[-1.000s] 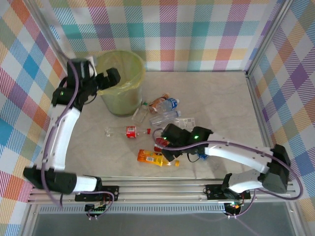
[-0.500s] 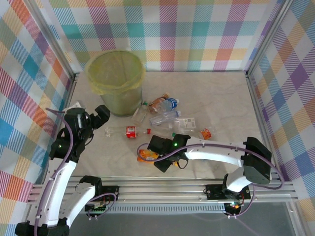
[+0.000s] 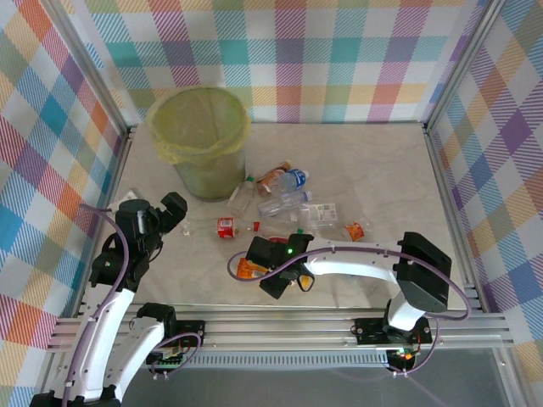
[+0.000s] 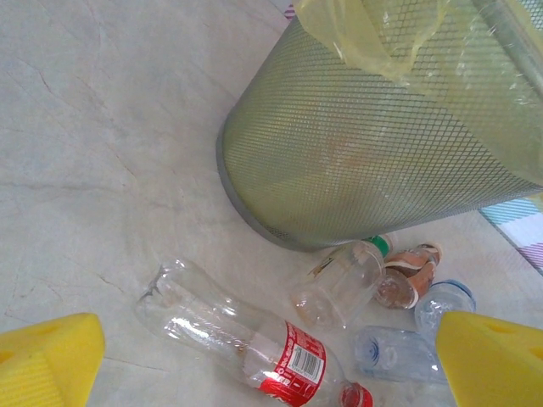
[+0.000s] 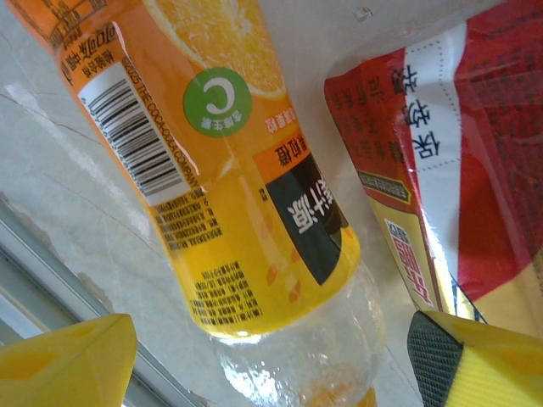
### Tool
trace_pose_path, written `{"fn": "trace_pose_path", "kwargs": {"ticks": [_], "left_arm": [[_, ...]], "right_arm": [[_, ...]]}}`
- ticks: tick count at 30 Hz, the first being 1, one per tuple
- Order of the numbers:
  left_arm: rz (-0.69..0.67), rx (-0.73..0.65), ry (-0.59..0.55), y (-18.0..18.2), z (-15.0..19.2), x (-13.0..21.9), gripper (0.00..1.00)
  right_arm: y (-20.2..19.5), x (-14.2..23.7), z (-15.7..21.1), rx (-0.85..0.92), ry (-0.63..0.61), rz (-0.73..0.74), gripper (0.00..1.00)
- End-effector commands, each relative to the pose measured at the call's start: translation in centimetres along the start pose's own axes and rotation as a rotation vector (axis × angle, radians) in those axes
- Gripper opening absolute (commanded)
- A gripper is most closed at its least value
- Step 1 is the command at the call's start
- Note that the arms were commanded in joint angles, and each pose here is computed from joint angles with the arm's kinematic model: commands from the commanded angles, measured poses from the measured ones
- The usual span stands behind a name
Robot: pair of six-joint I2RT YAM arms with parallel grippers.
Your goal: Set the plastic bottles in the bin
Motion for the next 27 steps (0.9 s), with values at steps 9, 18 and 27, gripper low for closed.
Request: {"fn": "trace_pose_path", "kwargs": {"ticks": [9,18,27], "left_arm": [[0.009,0.014,-0.024,0.2,0.0,0.2,1.0],[0.015,0.015,-0.028,0.1,-0.1,0.0,1.0],[0.011,0.018,-0.029,0.1,0.0,-0.2,1.0]], "right_arm": [[0.8,-1.0,-0.8,0.019,-0.001,-0.031,0.82],[1.5,-1.8,-0.8,0.017,0.014,-0.059,0.79],[2.1,-3.1,-1.0,0.032,0.036,-0.069,0.79]]}}
Point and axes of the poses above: each hand's point on the last joint's axis, 136 mm out from that joint toward the fingers, its own x axis back along the fingers, its own y axis along the line the jaws close on, z = x × y, the point moved 10 cm from there along x, back along the fingers, and after that the axes turned 13 degrees about x, right-handed, at the moved point
